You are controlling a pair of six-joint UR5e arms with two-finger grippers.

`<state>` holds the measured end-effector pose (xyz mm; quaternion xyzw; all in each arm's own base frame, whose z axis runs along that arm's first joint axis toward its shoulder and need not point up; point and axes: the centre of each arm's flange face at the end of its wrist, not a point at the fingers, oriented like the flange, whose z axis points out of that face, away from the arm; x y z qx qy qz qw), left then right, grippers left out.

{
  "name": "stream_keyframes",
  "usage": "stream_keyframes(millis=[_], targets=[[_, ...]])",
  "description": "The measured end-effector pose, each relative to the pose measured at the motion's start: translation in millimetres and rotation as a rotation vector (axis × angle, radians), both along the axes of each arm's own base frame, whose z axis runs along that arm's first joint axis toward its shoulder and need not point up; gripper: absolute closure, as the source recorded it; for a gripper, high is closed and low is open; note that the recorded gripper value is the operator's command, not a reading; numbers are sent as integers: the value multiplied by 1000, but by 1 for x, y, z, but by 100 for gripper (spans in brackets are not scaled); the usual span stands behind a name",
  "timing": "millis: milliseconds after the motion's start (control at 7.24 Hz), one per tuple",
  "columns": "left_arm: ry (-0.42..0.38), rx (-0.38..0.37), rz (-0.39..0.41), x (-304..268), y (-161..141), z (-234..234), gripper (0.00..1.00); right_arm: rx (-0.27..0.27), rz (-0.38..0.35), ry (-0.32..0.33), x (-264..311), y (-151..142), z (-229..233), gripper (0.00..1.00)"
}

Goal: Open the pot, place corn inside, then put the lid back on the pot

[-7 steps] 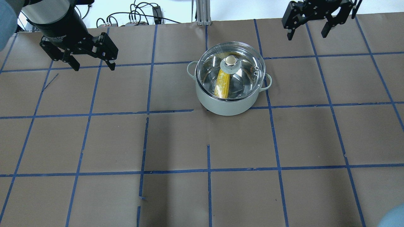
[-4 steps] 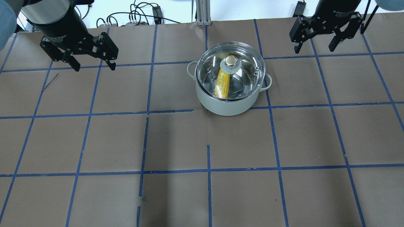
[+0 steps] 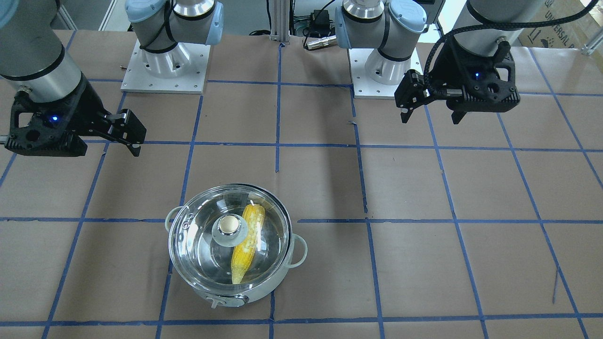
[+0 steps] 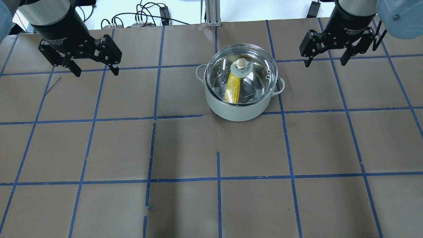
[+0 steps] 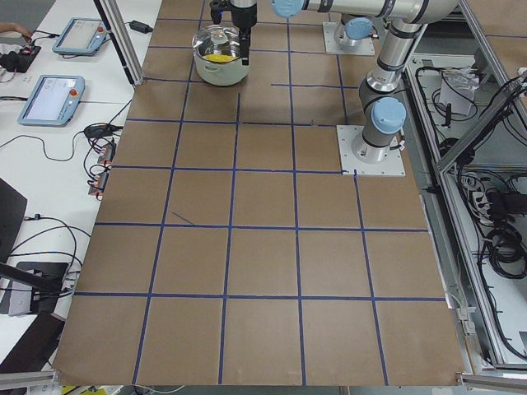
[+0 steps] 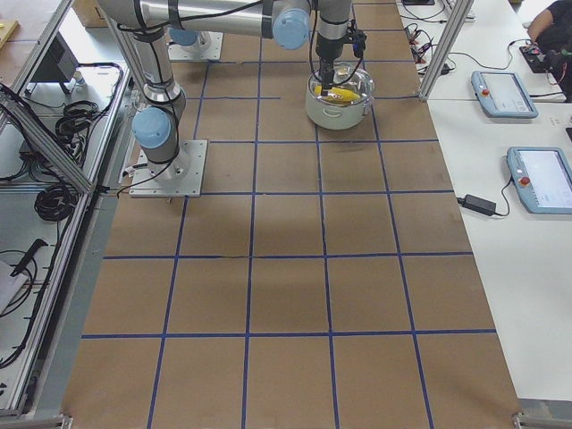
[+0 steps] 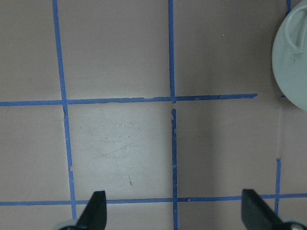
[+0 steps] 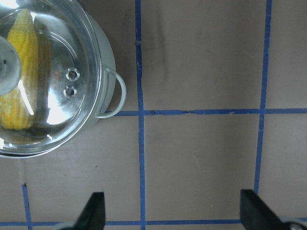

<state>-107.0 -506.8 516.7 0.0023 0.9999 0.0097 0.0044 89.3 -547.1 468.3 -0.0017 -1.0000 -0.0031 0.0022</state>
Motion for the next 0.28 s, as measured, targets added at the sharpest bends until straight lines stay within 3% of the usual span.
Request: stream_keyframes(millis=[276], targets=[[2, 7, 1, 0, 1, -2, 0, -27, -4, 3, 8, -3, 10, 0]])
